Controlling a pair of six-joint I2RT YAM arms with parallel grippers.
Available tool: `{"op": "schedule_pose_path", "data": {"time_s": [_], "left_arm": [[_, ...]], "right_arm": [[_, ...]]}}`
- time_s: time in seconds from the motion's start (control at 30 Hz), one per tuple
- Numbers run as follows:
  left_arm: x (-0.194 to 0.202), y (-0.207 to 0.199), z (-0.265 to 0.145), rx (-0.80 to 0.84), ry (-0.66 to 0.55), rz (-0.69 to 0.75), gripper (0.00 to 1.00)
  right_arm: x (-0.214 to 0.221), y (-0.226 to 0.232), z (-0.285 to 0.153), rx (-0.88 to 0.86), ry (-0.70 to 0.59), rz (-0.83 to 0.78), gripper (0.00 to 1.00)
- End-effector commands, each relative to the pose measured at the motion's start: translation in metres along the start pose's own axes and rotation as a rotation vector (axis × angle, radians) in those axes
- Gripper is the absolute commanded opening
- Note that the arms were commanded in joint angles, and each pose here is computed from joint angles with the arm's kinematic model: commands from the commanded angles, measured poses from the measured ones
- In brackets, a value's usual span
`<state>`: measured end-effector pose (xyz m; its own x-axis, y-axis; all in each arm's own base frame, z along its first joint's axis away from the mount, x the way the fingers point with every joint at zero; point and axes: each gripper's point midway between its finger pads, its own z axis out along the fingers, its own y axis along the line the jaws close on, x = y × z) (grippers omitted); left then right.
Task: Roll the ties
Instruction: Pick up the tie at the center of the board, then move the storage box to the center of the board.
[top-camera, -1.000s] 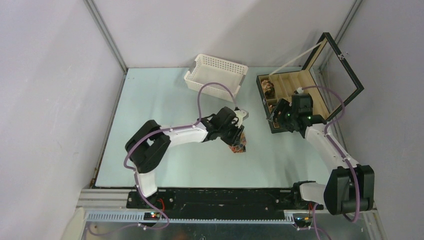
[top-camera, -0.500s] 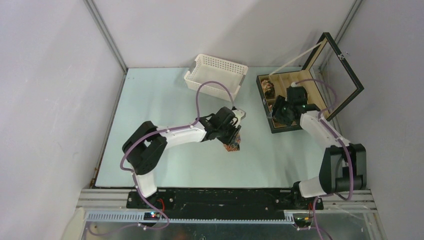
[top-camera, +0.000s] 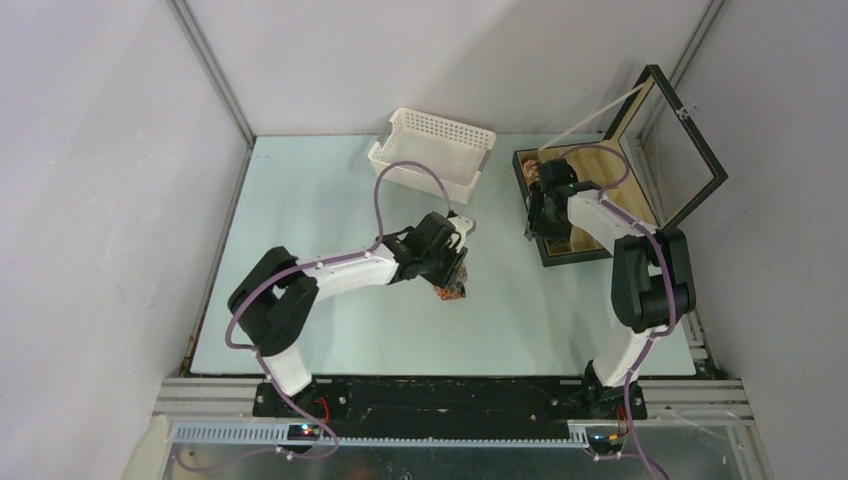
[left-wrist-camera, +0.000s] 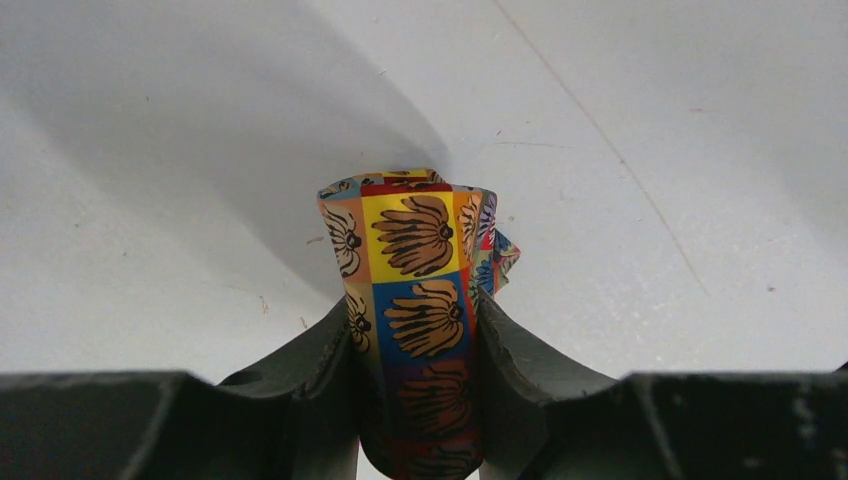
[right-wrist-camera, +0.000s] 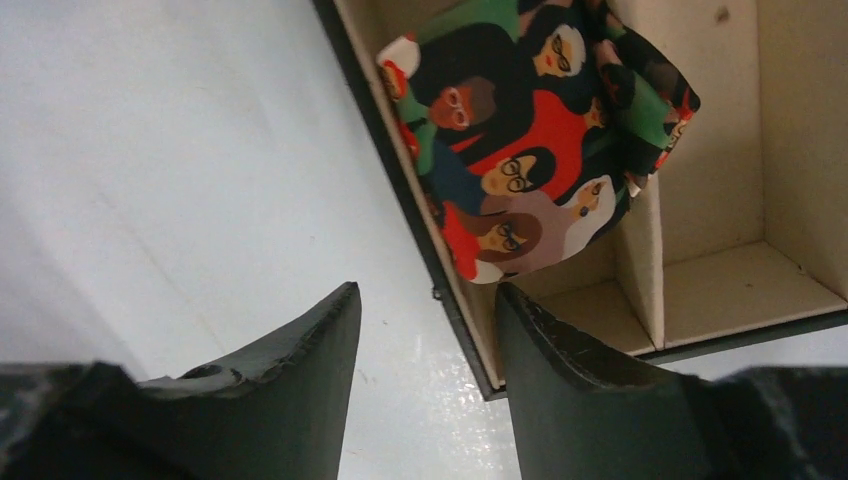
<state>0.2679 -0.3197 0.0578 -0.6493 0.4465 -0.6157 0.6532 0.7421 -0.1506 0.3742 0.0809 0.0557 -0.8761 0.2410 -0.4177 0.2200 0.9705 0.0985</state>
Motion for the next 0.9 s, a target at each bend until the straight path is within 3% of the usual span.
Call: {"op": "schedule_pose_path", "data": {"time_s": [0.0,0.1,0.37,0.57,0.87], "left_arm": [[-0.015,0.005,-0.012,-0.015,-0.068,-0.003,0.0],[-0.015,0.008,-0.013,-0.021,-0.075,-0.013,0.0],[-0.012,0.021,-0.019,-0.055,-0.086,-0.06,0.0],[-0.005,0.037,-0.021,-0.111,-0.081,-0.093,0.0],[0.011,0.051,-0.023,-0.166,-0.066,-0.143,0.0]], "right_arm": [[-0.004,-0.014,0.001,0.083,-0.005,-0.026,0.56],[0.001,-0.015,0.005,0.093,0.013,-0.032,0.54],[0.019,-0.002,0.015,0.1,0.046,-0.082,0.3],[0.038,0.018,0.022,0.051,0.077,-0.107,0.0],[0.069,0.068,0.021,-0.02,0.09,-0.095,0.0]]}}
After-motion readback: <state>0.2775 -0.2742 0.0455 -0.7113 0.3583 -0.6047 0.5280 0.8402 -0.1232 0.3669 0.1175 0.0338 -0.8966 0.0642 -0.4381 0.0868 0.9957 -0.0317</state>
